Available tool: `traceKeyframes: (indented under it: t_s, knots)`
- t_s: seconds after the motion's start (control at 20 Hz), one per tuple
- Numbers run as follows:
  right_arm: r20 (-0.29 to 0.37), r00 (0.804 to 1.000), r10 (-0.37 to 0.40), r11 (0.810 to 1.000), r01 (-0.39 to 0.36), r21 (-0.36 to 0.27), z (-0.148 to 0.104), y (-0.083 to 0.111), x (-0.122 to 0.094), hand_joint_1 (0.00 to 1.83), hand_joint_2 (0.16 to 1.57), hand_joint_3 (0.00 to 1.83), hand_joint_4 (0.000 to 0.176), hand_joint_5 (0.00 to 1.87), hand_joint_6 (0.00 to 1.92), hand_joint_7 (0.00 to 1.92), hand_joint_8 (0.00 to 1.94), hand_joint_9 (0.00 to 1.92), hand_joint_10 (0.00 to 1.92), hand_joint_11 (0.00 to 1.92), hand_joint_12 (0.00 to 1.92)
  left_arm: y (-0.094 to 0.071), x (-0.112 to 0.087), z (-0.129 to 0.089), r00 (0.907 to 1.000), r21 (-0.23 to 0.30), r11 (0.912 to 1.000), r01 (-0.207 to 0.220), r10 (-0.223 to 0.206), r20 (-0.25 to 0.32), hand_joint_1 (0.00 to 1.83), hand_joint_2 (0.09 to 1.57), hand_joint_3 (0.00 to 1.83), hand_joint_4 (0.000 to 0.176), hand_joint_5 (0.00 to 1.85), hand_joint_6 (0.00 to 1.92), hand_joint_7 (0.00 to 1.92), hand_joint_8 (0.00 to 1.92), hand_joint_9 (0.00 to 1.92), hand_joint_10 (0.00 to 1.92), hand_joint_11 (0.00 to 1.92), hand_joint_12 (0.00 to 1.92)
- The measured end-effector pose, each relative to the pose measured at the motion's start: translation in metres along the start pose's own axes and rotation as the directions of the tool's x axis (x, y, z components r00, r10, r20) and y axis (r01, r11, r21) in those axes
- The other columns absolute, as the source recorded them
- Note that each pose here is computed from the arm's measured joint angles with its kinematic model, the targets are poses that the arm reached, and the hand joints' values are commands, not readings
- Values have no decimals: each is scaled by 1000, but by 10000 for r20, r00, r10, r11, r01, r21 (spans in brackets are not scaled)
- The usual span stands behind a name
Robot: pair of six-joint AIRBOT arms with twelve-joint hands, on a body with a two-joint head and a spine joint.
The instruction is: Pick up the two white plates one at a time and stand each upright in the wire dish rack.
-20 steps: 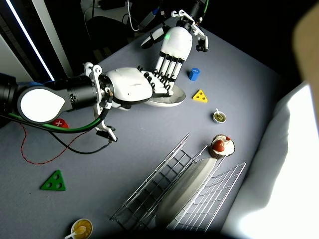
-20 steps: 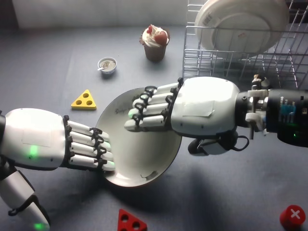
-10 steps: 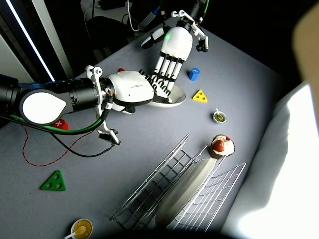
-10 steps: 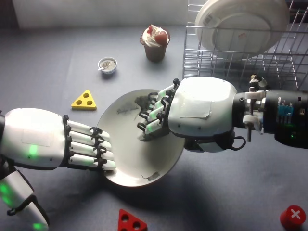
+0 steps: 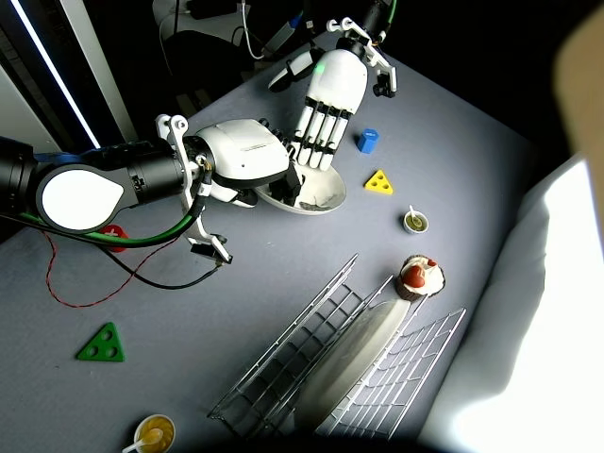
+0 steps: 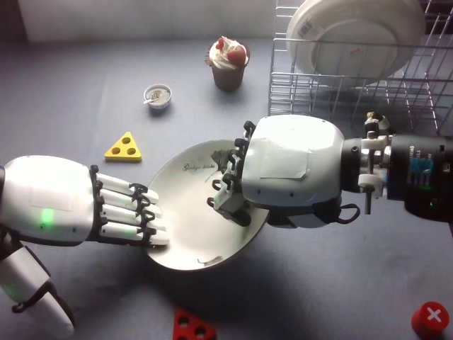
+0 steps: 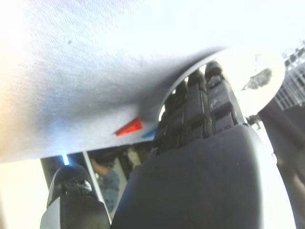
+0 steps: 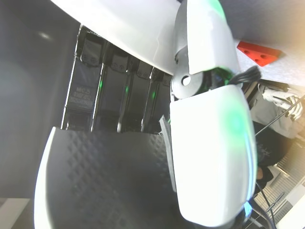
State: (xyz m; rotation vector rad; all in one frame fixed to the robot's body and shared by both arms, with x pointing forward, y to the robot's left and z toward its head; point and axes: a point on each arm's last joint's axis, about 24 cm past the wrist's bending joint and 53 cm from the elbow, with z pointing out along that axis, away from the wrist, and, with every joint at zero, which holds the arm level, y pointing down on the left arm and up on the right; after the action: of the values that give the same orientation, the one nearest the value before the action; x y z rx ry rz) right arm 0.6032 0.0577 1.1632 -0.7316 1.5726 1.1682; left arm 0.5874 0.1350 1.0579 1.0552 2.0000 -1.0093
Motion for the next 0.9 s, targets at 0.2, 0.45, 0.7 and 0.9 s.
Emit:
traceKeyframes:
  t_s: [0.2,0.45,0.7,0.9]
  knots:
    - [91,9986,526,9983,-528,240,-2,-5,-3,1383,1092,0,0,900,1073,1002,793,1084,981,1217,387,3,-21,-3,9984,-38,10000,1,1,561,0,874,0,0,81,3,112,1,108,1,89,3]
    - [1070,9787,1754,9815,-1823,589,-17,-15,-52,1390,1062,0,0,970,971,1076,672,1137,882,1270,343,17,-53,-13,9898,-484,9988,77,-8,1423,0,879,1,0,90,5,116,2,114,2,118,13]
    - [1617,9632,2148,9734,-2247,453,-30,-8,-87,1495,1040,0,0,992,886,1138,445,1141,692,1044,1302,46,-100,-36,9540,-1255,9890,779,-374,2976,0,878,0,0,96,10,134,11,133,8,117,11]
    - [1966,9536,2279,9689,-2421,508,-40,-12,-106,1494,1048,1,0,980,900,1123,453,1113,756,1018,1354,51,-112,-44,9386,-1379,9853,1012,-486,3415,0,873,0,0,109,9,141,7,135,4,121,10]
